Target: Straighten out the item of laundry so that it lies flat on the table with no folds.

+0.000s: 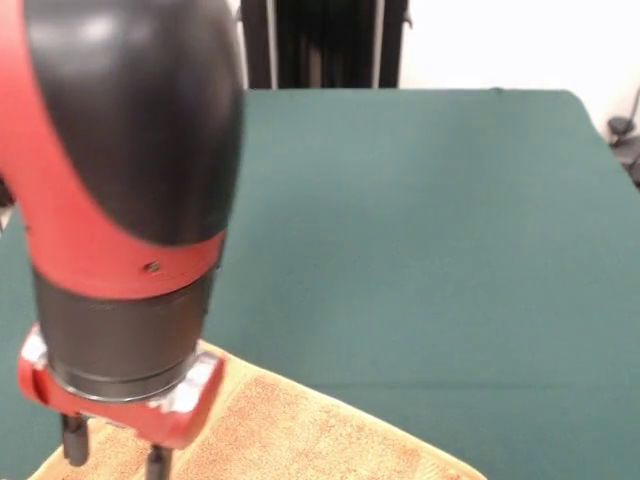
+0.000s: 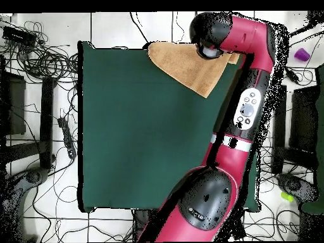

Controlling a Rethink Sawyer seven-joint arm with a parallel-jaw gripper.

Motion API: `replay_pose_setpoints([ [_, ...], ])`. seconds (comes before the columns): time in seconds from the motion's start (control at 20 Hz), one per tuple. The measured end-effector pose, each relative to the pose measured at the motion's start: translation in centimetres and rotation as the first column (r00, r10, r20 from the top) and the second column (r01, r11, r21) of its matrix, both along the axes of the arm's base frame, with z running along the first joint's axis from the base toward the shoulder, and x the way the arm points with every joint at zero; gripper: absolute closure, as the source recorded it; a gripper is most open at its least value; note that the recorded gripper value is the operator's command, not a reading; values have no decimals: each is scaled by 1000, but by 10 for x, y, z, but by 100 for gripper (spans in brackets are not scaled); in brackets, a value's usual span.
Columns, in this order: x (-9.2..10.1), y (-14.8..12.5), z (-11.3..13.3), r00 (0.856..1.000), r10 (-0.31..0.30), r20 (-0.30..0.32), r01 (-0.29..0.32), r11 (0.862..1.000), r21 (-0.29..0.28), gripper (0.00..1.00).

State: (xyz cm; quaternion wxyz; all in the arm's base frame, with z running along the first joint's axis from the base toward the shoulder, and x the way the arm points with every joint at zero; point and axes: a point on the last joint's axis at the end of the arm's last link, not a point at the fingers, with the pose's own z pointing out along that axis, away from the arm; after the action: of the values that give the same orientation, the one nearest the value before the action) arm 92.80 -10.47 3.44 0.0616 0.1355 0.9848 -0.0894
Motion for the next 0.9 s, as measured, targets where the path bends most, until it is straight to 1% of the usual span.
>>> replay_pose_setpoints([
  [0.15, -2, -12, -11, 1000, -16, 8, 16, 1000, 6, 0],
  [0.3, -5, -19, -23, 1000, -26, 13, 26, 999, 23, 0],
  [0.5, -8, -13, -33, 1000, -26, 6, 25, 999, 47, 0],
  [0.9, -7, -3, -30, 1000, -25, 13, 23, 996, 85, 0],
])
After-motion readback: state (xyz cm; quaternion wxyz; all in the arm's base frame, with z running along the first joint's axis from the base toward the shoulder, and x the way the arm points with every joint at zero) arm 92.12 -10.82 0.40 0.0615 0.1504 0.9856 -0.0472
